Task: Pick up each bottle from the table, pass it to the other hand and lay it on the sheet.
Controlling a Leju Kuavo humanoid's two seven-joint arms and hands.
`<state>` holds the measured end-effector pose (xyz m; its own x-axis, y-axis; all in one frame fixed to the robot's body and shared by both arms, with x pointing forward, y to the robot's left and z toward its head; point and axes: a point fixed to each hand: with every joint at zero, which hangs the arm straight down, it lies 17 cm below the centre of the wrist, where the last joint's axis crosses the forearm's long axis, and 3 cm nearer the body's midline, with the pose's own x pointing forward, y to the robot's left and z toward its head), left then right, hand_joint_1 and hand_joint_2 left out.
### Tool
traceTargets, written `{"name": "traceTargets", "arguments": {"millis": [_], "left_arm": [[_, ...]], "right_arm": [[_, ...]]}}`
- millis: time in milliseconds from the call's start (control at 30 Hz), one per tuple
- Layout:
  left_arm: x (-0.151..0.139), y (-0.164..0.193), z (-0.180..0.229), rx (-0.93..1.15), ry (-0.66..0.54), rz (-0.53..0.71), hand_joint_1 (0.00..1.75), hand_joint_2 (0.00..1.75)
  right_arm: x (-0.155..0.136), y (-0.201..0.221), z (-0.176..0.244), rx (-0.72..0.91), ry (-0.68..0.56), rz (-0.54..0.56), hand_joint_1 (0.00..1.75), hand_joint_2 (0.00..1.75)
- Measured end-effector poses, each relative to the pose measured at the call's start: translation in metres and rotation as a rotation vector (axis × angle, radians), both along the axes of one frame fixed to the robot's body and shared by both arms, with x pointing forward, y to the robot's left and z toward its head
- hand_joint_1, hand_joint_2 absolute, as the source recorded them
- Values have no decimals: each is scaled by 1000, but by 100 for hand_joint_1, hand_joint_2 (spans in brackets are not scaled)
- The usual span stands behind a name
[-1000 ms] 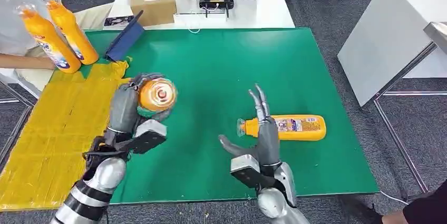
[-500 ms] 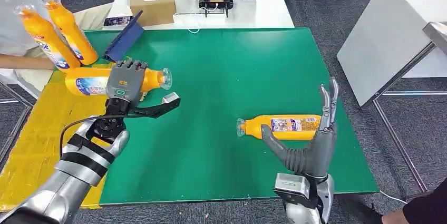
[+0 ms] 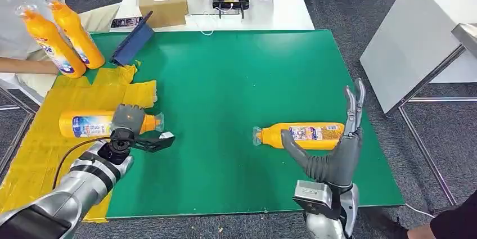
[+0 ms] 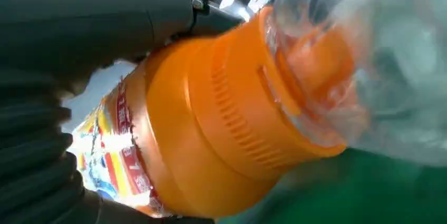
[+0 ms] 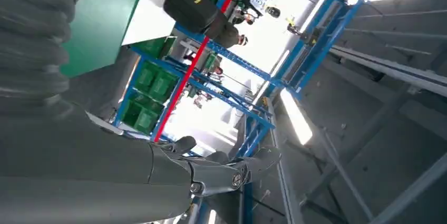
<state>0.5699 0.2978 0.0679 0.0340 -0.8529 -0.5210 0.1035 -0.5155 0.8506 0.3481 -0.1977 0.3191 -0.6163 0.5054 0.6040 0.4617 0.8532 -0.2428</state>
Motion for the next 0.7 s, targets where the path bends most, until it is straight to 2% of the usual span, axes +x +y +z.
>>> {"name": "traceTargets", "arguments": {"millis": [33, 67, 100, 367, 567, 700], "left_arm": [[-1, 4, -3, 0, 9, 11, 175, 175], [-2, 7, -5, 0, 16, 20, 14, 175], [-2, 10, -7, 0, 23, 28, 0, 175], [-4, 23, -12, -24, 29, 62, 0, 175], [1, 3, -4, -171, -28, -21, 0, 175], [-1, -16, 10, -271, -130, -81, 0, 175]], "right_arm": [[1, 0, -1, -1, 2, 0, 0, 175], [1, 0, -1, -2, 3, -1, 0, 175], [2, 1, -1, -3, 4, 0, 0, 175], [9, 4, -7, -16, 31, 10, 0, 175], [11, 3, -12, -16, 45, 12, 0, 175], [12, 4, -15, -17, 56, 18, 0, 175]]}}
